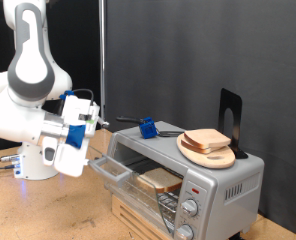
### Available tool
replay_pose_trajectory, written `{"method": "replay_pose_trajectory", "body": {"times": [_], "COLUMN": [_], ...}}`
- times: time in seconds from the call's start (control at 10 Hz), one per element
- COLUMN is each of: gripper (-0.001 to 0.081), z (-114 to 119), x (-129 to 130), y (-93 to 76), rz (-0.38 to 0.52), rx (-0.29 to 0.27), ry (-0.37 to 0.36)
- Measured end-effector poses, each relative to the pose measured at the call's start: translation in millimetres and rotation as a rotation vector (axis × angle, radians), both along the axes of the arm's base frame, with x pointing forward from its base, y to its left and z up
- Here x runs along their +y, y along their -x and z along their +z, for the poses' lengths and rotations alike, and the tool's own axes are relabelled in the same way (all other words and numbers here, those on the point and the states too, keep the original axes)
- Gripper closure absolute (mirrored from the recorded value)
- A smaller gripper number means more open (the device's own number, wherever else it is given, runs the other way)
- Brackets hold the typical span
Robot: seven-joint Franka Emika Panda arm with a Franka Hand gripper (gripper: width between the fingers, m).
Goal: Make a piece of toast with the oven
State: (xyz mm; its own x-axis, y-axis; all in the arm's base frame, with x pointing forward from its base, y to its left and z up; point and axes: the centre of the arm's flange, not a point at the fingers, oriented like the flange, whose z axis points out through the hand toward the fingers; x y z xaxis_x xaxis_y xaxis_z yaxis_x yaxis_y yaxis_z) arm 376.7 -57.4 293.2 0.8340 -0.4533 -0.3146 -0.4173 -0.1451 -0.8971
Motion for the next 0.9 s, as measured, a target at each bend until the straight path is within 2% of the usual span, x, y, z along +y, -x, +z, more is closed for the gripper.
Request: {"method": "replay_pose_trajectory", "body": {"times": [0.3, 0.5, 0.7, 0.9], "gripper": [0.0007, 0.0007, 0.0007, 0.0007], "z": [20.8, 33.4, 40.1, 41.1], "x": [30.0, 38.5, 30.5, 4.6], "y": [4.8, 9.8, 15.3, 24.4], "rz": [0.018, 0.0, -0.016, -0.034], "rx": [0.033, 0.045, 0.081, 0.13], "ry": [0.041, 0.073, 0.095, 0.137]}}
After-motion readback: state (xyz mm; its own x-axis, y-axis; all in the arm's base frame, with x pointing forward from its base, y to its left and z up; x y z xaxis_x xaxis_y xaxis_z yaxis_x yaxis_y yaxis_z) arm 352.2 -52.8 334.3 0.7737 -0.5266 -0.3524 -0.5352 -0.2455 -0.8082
